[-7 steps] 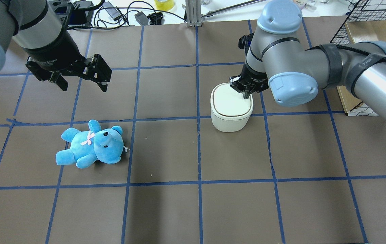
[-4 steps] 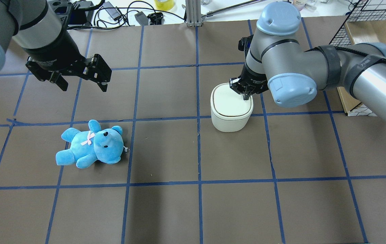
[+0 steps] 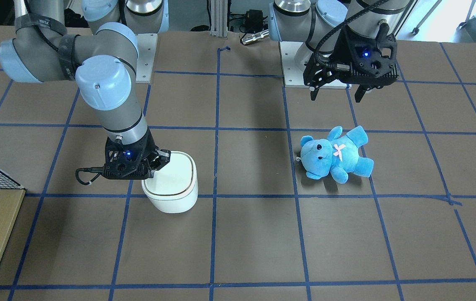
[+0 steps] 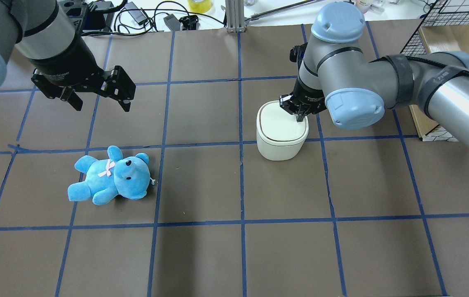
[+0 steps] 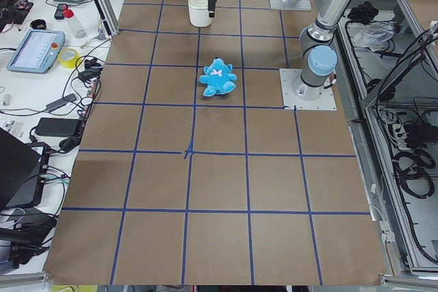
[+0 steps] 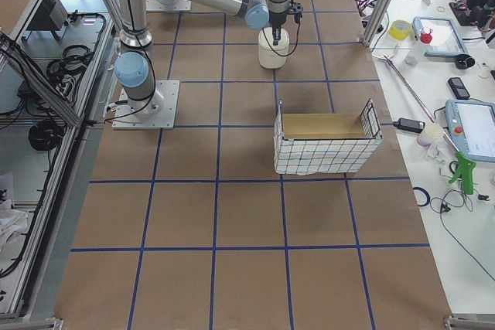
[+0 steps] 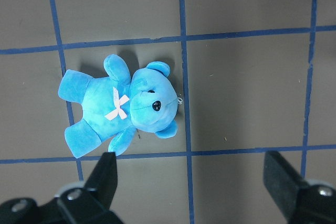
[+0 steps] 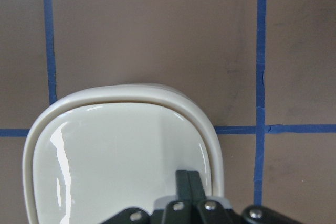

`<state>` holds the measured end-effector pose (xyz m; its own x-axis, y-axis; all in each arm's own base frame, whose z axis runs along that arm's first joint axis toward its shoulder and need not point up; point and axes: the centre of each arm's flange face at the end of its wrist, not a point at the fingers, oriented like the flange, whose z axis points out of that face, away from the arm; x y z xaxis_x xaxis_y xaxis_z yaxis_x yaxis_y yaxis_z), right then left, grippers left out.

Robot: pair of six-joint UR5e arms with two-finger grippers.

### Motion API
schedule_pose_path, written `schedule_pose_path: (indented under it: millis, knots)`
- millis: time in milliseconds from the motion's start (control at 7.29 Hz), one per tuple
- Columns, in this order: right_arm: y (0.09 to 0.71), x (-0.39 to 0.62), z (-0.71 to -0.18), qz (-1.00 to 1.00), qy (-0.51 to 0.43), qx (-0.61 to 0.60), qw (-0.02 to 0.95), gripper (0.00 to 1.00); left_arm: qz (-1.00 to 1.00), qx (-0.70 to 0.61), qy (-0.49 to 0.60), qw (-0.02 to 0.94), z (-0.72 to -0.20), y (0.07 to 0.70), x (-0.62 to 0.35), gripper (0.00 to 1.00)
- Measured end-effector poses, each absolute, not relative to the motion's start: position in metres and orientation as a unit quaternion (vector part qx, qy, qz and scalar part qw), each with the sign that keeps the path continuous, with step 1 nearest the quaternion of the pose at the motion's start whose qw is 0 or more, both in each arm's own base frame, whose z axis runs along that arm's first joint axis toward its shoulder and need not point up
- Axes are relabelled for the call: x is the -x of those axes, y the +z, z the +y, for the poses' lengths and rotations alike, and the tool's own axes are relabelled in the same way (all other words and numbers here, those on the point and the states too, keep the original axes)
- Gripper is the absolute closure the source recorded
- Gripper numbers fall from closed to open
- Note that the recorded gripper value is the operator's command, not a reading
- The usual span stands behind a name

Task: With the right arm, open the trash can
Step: 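Raise the right gripper away from the trash can as the lid flips open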

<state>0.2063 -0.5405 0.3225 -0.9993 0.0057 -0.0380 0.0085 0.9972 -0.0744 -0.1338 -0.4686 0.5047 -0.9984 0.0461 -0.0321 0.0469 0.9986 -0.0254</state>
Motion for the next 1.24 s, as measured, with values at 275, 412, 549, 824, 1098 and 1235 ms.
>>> schedule_pose_path:
  millis: [275, 412, 549, 824, 1098, 1235]
  knots:
    - [0.368, -0.203, -0.536, 0.997, -0.071, -0.002, 0.022, 0.00, 1.000, -0.024, -0.013, 0.016, -0.469, 0.505, 0.134, 0.00]
    - [0.397, -0.201, -0.536, 0.996, -0.081, -0.002, 0.023, 0.00, 1.000, -0.024, -0.013, 0.016, -0.469, 0.505, 0.134, 0.00]
    - [0.426, -0.198, -0.541, 0.996, -0.081, -0.004, 0.022, 0.00, 1.000, -0.024, -0.013, 0.016, -0.469, 0.505, 0.134, 0.00]
    - [0.482, -0.184, -0.549, 0.997, -0.071, -0.016, 0.019, 0.00, 1.000, -0.024, -0.013, 0.016, -0.469, 0.505, 0.134, 0.00]
    - [0.507, -0.172, -0.552, 0.997, -0.070, -0.024, 0.020, 0.00, 1.000, -0.024, -0.013, 0.016, -0.469, 0.505, 0.134, 0.00]
    - [0.510, -0.171, -0.552, 0.997, -0.069, -0.025, 0.021, 0.00, 1.000, -0.024, -0.013, 0.016, -0.469, 0.505, 0.134, 0.00]
